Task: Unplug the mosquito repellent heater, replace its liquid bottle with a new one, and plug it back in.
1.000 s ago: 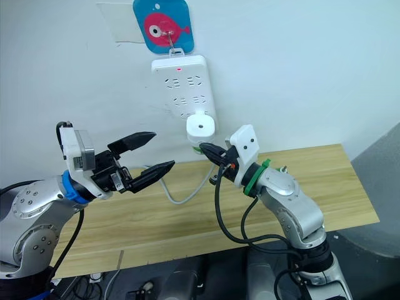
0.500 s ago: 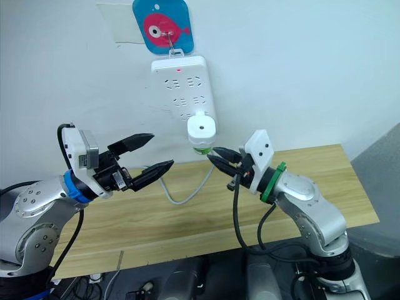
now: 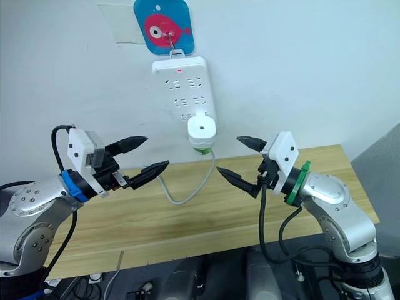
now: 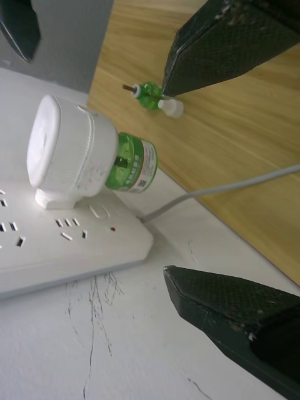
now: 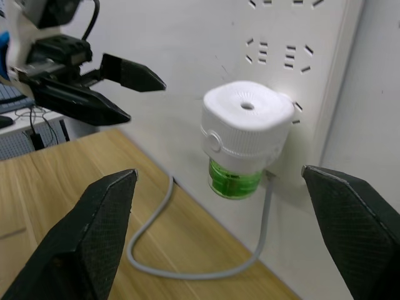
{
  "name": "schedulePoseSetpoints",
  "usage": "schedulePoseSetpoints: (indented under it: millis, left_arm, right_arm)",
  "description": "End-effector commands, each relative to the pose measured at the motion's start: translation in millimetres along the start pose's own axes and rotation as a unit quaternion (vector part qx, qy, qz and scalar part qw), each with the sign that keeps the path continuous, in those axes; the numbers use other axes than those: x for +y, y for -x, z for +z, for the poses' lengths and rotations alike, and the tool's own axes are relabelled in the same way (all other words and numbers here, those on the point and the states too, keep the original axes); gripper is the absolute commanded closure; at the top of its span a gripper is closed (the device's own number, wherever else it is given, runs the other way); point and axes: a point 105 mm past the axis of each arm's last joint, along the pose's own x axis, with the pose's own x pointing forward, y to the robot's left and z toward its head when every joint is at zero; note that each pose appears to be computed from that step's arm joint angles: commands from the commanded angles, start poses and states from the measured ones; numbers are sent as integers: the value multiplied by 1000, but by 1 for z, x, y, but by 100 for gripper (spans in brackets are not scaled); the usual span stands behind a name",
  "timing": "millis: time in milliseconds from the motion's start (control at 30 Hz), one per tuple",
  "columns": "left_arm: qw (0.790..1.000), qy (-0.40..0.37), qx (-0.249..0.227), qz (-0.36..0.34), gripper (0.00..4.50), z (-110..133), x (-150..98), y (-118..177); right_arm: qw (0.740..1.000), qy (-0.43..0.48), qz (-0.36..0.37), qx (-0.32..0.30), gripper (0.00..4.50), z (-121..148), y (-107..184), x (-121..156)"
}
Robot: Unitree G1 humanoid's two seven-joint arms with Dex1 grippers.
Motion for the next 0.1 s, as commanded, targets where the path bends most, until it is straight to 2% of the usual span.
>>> schedulePoseSetpoints:
  millis: [33, 100]
  left_arm:
    - [1000, -26, -10, -4, 0, 6, -2, -1]
    - [1000, -25, -10, -5, 0, 6, -2, -2]
  right_arm:
    - [1000, 12, -4, -21, 4, 12, 2, 4]
    - [1000, 15, -9, -20, 4, 12, 1, 3]
